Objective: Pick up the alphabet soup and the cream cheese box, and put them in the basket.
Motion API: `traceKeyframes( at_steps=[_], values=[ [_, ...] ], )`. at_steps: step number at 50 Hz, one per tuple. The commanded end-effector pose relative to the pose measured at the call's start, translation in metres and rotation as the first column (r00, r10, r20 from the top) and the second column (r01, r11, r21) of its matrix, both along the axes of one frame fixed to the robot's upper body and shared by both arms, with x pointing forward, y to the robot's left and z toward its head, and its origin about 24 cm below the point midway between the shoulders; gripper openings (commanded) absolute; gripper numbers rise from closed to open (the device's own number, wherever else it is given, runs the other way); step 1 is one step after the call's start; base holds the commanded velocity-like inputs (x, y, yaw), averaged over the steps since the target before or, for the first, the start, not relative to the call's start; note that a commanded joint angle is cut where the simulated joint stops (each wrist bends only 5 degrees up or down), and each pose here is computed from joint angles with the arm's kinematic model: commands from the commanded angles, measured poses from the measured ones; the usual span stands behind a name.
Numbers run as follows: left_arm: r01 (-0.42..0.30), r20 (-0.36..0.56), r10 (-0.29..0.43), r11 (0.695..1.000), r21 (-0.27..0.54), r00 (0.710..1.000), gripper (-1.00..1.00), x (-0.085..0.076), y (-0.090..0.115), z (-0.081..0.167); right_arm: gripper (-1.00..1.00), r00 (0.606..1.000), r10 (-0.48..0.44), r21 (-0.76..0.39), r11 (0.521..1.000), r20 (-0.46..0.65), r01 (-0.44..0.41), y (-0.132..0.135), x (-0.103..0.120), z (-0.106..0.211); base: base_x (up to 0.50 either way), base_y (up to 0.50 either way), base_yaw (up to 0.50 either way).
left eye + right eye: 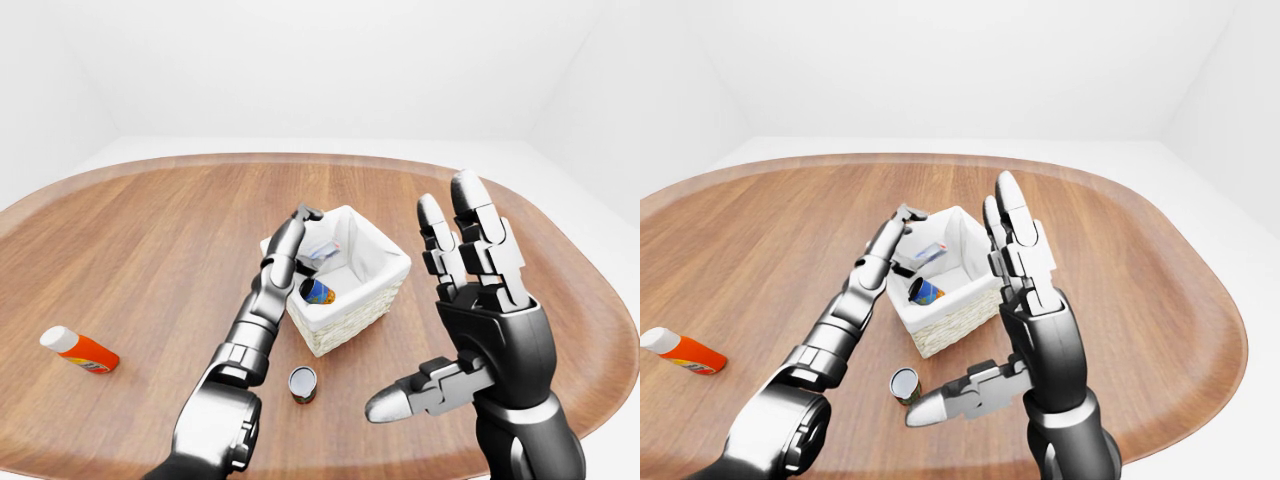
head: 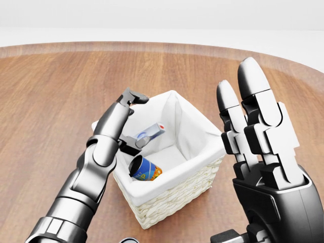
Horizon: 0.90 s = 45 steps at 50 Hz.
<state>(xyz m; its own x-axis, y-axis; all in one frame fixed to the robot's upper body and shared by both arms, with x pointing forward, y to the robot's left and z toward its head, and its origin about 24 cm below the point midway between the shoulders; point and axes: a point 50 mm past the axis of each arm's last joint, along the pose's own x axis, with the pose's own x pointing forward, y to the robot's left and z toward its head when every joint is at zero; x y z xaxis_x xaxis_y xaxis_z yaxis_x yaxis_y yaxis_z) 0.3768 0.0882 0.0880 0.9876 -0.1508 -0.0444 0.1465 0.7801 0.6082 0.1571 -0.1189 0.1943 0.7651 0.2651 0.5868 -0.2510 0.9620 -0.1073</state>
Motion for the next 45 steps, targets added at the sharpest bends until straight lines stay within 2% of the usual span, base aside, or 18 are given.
traceKeyframes(
  at_steps=[1,9,15,21,30,45],
  values=[
    [-0.019,0.006,0.018,0.998,0.068,1.000,1.00,0.003,0.001,-0.003,1.00,1.000,-0.002,0.001,1.000,-0.004,0.002,-0.001,0.000,-0.001,0.00,0.00,0.00],
    [-0.020,0.002,0.020,0.998,0.062,1.000,1.00,0.001,0.002,-0.007,1.00,1.000,-0.007,0.005,1.000,-0.001,0.007,-0.001,0.000,0.000,0.00,0.00,0.00],
    [-0.030,0.014,0.029,0.998,0.054,0.999,1.00,-0.001,0.006,-0.002,1.00,1.000,-0.005,0.003,1.000,-0.008,0.005,0.000,0.000,-0.001,0.00,0.00,0.00],
    [-0.032,0.075,0.030,0.999,0.034,0.997,1.00,-0.008,0.011,0.016,1.00,1.000,-0.003,-0.004,1.000,-0.017,0.003,0.001,0.000,-0.003,0.00,0.00,0.00],
    [0.018,0.217,-0.023,1.000,0.023,0.976,1.00,-0.030,0.015,0.045,1.00,1.000,0.000,-0.011,1.000,-0.031,-0.001,0.002,0.001,-0.006,0.00,0.00,0.00],
    [0.014,0.280,-0.017,1.000,0.014,0.960,1.00,-0.055,0.029,0.052,1.00,0.999,0.001,-0.013,1.000,-0.038,-0.001,0.003,0.002,-0.007,0.00,0.00,0.00]
  ],
)
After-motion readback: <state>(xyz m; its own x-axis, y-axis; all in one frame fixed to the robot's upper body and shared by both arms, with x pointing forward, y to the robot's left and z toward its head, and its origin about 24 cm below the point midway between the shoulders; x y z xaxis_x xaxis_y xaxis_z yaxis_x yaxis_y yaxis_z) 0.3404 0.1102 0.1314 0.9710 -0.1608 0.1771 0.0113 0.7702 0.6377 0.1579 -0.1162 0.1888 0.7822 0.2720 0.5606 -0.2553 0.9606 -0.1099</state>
